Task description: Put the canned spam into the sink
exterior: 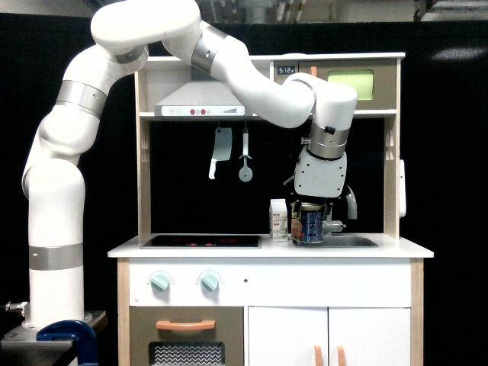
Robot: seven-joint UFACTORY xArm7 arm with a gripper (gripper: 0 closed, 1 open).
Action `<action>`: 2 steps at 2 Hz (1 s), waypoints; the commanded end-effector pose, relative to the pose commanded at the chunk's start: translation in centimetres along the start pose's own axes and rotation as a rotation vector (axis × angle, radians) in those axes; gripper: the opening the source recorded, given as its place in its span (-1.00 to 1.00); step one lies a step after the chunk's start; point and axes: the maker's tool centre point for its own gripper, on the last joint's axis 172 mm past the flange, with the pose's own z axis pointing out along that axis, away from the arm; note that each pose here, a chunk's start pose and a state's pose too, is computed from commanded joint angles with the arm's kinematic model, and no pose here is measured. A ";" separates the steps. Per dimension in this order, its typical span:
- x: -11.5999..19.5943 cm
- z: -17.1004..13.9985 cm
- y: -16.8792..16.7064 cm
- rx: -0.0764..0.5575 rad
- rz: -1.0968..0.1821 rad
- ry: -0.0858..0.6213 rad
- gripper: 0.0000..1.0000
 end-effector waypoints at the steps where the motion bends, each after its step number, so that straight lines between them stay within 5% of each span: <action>1: 3.2 2.6 1.1 0.000 0.000 0.000 1.00; 2: 2.4 2.3 -0.3 0.000 0.000 0.000 1.00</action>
